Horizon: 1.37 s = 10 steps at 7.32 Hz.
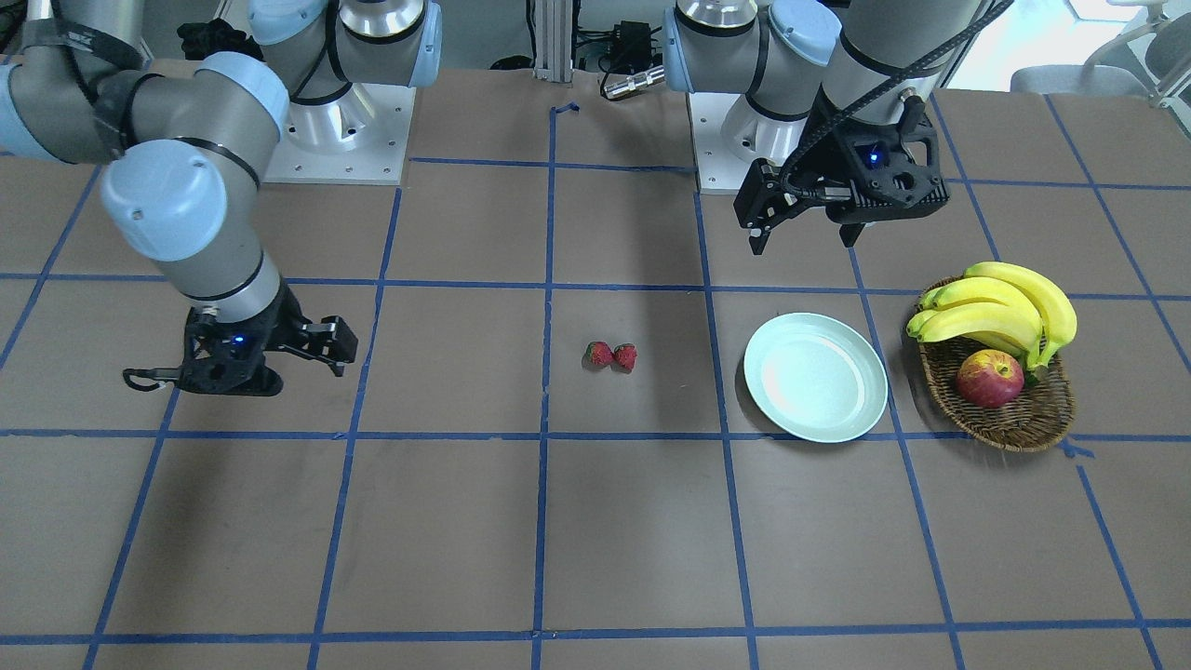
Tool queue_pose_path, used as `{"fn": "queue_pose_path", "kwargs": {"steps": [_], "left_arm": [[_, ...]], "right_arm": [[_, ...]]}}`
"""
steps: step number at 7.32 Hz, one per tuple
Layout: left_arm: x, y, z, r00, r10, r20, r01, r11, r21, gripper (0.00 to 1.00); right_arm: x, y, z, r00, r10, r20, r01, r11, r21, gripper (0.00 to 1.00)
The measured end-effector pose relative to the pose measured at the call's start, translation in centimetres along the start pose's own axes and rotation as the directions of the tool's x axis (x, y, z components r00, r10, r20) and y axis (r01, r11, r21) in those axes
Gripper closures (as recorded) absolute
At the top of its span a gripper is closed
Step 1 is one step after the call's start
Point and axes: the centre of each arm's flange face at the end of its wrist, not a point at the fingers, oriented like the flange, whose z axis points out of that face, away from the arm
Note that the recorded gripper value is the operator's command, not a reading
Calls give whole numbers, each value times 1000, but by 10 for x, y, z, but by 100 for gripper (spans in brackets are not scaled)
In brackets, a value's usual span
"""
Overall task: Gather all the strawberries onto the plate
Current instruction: 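Move the right gripper to the farthest lone strawberry, then grasp the lone strawberry with the right gripper and lift it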
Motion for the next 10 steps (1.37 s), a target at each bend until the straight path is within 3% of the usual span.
{"fn": "queue_pose_path", "kwargs": {"steps": [2, 5, 6, 8, 9, 10], "left_arm": [[0, 0, 0, 1000, 0, 0, 0, 1000, -1, 0], [0, 0, 1, 1000, 0, 0, 0, 1000, -3, 0], [0, 0, 1, 1000, 1, 0, -1, 1000, -4, 0], [0, 0, 1, 1000, 0, -1, 0, 1000, -4, 0], [0, 1, 1, 1000, 0, -1, 0, 1000, -5, 0], [0, 1, 1, 1000, 0, -1, 0, 1000, -5, 0]], "right_arm": [[53, 10, 32, 998, 66, -1, -66, 998, 7, 5], [64, 29, 86, 995, 102, -21, -101, 994, 32, 11], [67, 28, 96, 994, 106, -22, -106, 994, 28, 21], [72, 30, 104, 993, 109, -48, -108, 994, 15, 31], [73, 31, 107, 992, 109, -66, -109, 994, 3, 44], [74, 34, 111, 991, 108, -75, -110, 994, -14, 44]]}}
